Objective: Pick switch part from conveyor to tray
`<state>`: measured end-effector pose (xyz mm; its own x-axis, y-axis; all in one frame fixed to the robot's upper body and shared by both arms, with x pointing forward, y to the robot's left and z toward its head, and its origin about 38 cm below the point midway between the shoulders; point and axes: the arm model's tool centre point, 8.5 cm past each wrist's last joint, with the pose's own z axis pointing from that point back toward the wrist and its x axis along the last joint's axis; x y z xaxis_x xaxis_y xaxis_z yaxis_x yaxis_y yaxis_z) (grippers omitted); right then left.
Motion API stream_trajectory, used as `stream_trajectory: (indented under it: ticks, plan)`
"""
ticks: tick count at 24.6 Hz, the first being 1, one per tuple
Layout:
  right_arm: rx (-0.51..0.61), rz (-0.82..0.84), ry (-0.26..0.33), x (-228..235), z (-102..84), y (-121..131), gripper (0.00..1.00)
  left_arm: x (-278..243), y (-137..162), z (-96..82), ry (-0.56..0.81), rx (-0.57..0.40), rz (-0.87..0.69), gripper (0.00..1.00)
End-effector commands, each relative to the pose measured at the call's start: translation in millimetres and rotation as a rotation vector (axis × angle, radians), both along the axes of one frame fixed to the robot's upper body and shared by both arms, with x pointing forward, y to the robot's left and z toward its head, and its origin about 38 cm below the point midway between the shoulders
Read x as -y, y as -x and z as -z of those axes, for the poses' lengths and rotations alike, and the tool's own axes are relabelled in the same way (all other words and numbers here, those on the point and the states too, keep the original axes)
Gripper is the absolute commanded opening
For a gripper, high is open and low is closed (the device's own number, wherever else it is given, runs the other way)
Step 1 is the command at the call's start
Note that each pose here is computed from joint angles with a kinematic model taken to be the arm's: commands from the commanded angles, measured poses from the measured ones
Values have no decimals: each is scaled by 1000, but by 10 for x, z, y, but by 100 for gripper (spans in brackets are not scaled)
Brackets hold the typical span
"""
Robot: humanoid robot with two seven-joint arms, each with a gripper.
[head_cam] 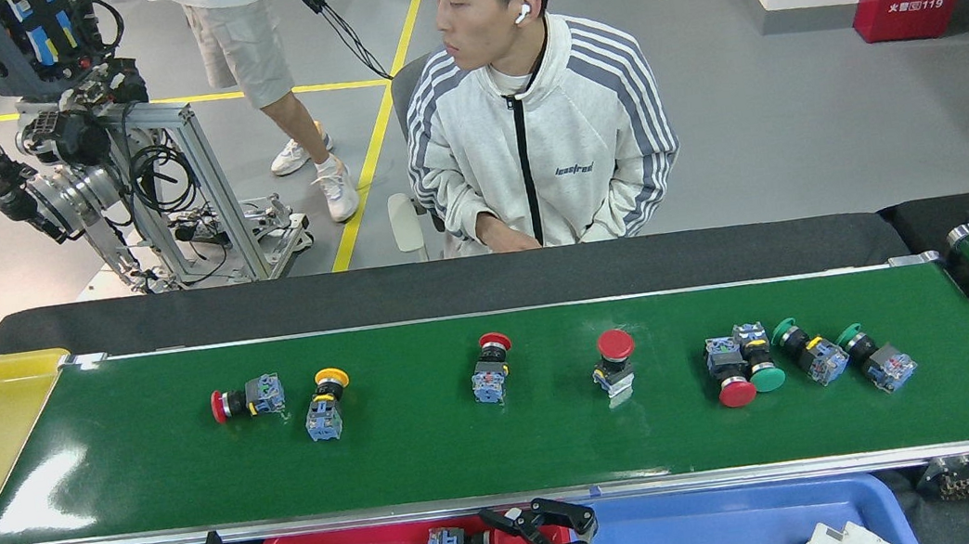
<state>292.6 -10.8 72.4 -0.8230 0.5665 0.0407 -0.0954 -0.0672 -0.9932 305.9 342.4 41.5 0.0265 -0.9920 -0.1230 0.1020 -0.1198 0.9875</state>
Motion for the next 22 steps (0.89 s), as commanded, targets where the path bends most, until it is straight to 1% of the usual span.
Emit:
stream_trajectory:
  ticks: [1,3,4,6,7,8,9,10,13,15,18,19,21,22]
  plan:
    - [23,32,-30,2,-109,-60,99,104,-126,-126,2,30,53,100]
    - [25,171,-48,191,-151,-189,98,273,-268,-180,12,14,114,100]
    - [20,338,-75,436,-142,-272,98,343,-364,-201,14,-1,132,100]
    - [31,590,-121,796,-84,-302,98,447,-556,-241,23,-3,147,100]
    - [57,672,-135,943,-77,-301,98,485,-613,-211,31,-10,149,100]
    - [98,773,-138,1194,-49,-296,98,502,-697,-191,34,-17,150,100]
    - [114,855,-118,1473,30,-252,98,495,-777,-190,37,-19,147,100]
    - [110,903,-101,1647,122,-166,98,480,-843,-186,37,-23,142,100]
    - [74,1009,-67,1972,353,130,98,404,-993,-103,28,-55,121,100]
    - [57,1041,-80,1976,389,183,98,375,-1082,-74,27,-67,112,100]
    - [43,1064,-113,1914,366,138,98,327,-1188,-21,32,-91,96,100]
    - [52,1061,-113,1915,341,97,98,304,-1238,-6,34,-98,85,99]
    - [80,1031,-120,1840,232,-100,98,244,-1389,10,37,-113,40,95]
    - [71,1006,-117,1742,226,-171,98,222,-1436,7,36,-110,23,92]
